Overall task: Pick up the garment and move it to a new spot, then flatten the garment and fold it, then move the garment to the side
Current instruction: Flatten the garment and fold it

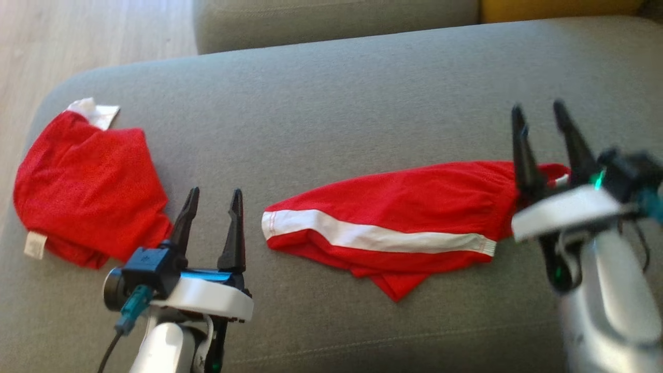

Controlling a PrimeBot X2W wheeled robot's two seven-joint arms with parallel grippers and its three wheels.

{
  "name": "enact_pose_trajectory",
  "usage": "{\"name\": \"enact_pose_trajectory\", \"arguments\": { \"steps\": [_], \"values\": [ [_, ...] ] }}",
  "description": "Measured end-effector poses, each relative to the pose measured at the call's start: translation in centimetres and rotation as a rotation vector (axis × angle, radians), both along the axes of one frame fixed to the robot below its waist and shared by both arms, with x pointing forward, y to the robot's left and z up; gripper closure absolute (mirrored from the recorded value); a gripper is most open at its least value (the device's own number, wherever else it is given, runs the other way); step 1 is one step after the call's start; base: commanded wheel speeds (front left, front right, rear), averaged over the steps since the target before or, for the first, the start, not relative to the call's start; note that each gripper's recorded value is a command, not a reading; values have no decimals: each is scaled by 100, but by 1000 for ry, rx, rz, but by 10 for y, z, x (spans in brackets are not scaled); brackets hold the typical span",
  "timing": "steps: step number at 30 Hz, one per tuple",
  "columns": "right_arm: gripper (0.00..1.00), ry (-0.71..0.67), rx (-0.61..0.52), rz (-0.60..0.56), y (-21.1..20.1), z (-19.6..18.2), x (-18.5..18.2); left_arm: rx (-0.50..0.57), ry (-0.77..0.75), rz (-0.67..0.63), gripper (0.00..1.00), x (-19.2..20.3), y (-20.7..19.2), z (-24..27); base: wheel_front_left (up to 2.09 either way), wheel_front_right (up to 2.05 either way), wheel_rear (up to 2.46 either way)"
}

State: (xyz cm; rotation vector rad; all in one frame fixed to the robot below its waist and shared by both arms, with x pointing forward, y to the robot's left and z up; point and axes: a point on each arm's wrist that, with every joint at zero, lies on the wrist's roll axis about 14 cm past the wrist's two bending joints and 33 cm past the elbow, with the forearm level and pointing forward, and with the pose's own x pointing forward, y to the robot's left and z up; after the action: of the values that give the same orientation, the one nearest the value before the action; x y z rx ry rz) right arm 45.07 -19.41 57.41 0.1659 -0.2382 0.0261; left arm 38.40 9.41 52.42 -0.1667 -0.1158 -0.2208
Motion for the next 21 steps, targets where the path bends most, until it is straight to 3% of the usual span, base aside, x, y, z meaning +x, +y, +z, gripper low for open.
{"name": "enact_pose_trajectory", "arguments": {
  "steps": [10,21],
  "values": [
    [0,115,-66,32,12,-53,-67,-28,37,4,0,1,-4,-9,0,0,0],
    [0,126,-70,11,5,-57,-70,-1,134,10,0,4,-3,-42,0,0,0]
  ]
}}
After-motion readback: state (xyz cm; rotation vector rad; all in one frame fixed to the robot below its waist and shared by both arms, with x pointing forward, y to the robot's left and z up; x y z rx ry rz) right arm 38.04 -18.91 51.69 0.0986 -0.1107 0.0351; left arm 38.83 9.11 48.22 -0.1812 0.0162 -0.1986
